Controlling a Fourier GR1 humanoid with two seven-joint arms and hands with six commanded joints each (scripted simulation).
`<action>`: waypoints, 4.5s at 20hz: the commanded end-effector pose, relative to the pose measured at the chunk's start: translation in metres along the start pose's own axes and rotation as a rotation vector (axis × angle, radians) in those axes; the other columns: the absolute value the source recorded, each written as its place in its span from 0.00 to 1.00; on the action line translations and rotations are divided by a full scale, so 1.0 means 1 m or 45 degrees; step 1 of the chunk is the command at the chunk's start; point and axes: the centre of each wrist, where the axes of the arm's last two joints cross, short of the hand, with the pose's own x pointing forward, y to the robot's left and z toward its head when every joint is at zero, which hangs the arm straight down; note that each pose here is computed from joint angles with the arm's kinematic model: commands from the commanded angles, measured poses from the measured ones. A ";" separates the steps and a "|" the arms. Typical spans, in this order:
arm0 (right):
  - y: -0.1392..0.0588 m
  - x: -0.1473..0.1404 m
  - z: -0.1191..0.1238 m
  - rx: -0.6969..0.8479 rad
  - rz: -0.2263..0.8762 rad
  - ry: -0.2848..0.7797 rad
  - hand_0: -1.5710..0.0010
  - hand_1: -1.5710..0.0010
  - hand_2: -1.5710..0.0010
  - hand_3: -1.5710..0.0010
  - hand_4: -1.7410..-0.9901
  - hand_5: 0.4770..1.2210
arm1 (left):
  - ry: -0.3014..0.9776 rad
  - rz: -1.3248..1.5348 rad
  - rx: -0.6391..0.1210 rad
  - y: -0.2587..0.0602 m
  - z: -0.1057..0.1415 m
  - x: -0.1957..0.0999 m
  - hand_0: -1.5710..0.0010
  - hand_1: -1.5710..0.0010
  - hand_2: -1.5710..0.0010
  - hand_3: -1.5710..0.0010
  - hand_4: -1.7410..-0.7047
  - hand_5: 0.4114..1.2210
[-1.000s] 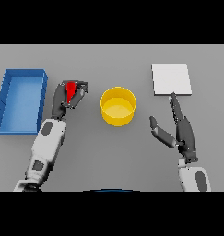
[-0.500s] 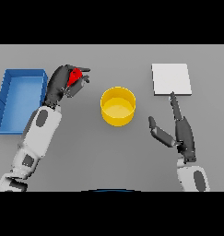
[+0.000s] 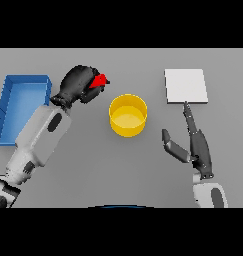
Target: Pick up the red beaker and tilt it to pour out 1 green nut into yellow bowl. Pick up the yellow bowl and place it on the metallic measuring scale.
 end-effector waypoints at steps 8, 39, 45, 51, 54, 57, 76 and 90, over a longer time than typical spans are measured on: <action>0.005 0.003 -0.001 0.003 -0.009 0.005 1.00 1.00 1.00 1.00 0.90 0.27 | -0.158 -0.710 -0.389 0.011 -0.034 0.043 0.00 0.00 0.00 0.00 0.12 0.99; 0.009 0.002 -0.005 -0.003 0.006 -0.014 1.00 1.00 1.00 1.00 0.93 0.28 | -0.454 -2.113 -0.644 -0.022 -0.077 0.127 0.00 0.00 0.00 0.00 0.01 1.00; 0.014 0.001 -0.004 0.004 0.022 -0.006 1.00 1.00 1.00 1.00 0.95 0.28 | -0.377 -2.043 -0.537 0.045 -0.103 0.138 0.00 0.00 0.00 0.00 0.01 1.00; 0.010 0.000 -0.004 0.005 0.009 -0.005 1.00 1.00 1.00 1.00 0.99 0.28 | -0.087 -1.631 -0.380 0.136 -0.118 0.120 0.00 0.00 0.00 0.18 0.01 1.00; 0.014 0.004 -0.007 0.000 0.014 -0.023 1.00 1.00 1.00 1.00 1.00 0.26 | 0.146 -1.305 -0.270 0.181 -0.114 0.094 0.00 0.00 0.00 0.09 0.01 1.00; 0.013 0.002 -0.008 0.001 -0.019 -0.007 1.00 1.00 1.00 1.00 0.98 0.26 | 0.355 -0.984 -0.118 0.213 -0.099 0.051 0.00 0.00 0.00 0.08 0.00 1.00; 0.012 0.002 -0.008 0.022 0.041 0.000 1.00 1.00 1.00 1.00 0.95 0.23 | 1.136 0.337 0.462 0.144 0.044 -0.145 0.00 0.00 0.00 0.08 0.00 1.00; 0.010 -0.003 -0.006 0.023 0.025 0.005 1.00 1.00 1.00 1.00 0.96 0.22 | 1.192 0.488 0.483 0.075 0.099 -0.125 0.00 0.00 0.00 0.01 0.03 0.72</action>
